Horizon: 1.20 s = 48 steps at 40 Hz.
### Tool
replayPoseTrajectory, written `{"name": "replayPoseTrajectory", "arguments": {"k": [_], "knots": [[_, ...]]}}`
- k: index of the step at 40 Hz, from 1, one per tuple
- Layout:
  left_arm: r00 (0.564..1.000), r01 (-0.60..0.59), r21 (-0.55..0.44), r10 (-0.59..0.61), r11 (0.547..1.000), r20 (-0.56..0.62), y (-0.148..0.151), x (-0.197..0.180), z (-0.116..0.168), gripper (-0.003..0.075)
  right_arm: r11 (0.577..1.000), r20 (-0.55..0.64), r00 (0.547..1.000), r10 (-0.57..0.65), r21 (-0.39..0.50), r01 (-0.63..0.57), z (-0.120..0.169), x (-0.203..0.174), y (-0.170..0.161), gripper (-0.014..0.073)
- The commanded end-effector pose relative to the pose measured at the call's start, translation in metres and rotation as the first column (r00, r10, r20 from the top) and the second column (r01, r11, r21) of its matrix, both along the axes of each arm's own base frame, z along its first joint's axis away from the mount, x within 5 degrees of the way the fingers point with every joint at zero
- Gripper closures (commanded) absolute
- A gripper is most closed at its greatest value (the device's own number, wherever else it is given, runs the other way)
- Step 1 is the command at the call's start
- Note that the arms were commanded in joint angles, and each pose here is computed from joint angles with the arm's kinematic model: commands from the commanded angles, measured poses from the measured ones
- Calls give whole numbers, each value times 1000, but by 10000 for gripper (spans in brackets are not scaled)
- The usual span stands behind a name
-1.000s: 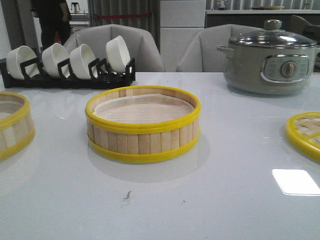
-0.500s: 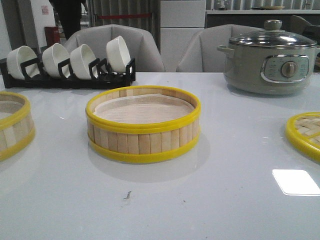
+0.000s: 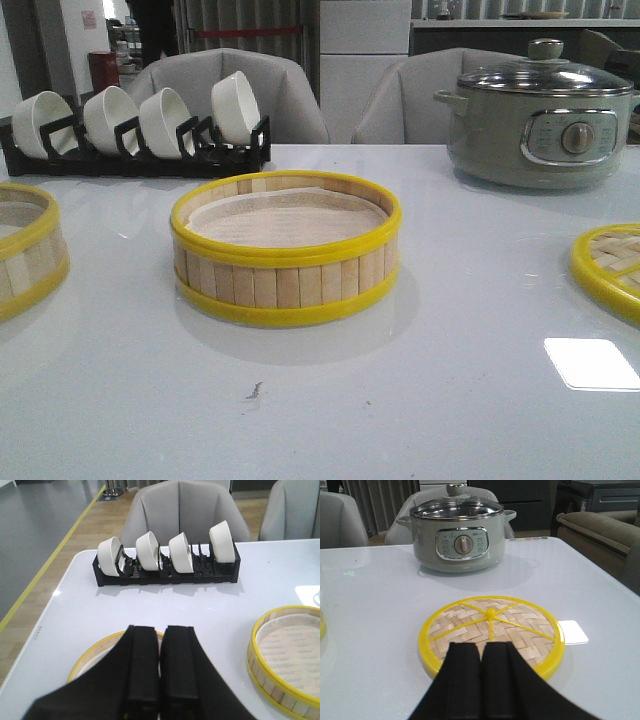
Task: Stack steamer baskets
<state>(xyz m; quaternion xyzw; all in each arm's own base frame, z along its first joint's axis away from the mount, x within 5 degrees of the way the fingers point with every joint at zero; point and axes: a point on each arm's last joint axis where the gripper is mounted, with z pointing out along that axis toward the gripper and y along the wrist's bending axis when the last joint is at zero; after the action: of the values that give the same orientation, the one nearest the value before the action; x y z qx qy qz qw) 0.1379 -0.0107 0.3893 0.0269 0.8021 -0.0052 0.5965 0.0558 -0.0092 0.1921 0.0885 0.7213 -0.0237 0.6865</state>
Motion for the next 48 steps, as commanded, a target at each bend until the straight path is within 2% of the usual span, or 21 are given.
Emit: {"name": "replayPoseTrajectory", "arguments": {"k": [1, 7, 37, 41, 44, 48], "knots": [[989, 27, -2, -26, 1000, 147, -3, 6, 20, 632, 1000, 111, 994, 1, -22, 2, 14, -2, 0, 539], [979, 21, 66, -34, 998, 201, -3, 10, 25, 632, 1000, 111, 994, 1, -22, 2, 14, -2, 0, 539], [979, 22, 65, -34, 998, 201, -3, 10, 25, 632, 1000, 115, 993, 2, -29, 2, 14, -2, 0, 539], [979, 22, 65, -34, 998, 201, -3, 10, 25, 632, 999, 176, 984, 8, -40, -1, 20, -2, 1, 539], [979, 22, 65, -34, 998, 201, -3, 10, 25, 632, 999, 280, 960, 20, -49, -6, 29, -4, 2, 539], [979, 22, 65, -34, 998, 201, -3, 10, 25, 632, 1000, 395, 918, 27, -7, -26, 40, -7, 3, 539]]}}
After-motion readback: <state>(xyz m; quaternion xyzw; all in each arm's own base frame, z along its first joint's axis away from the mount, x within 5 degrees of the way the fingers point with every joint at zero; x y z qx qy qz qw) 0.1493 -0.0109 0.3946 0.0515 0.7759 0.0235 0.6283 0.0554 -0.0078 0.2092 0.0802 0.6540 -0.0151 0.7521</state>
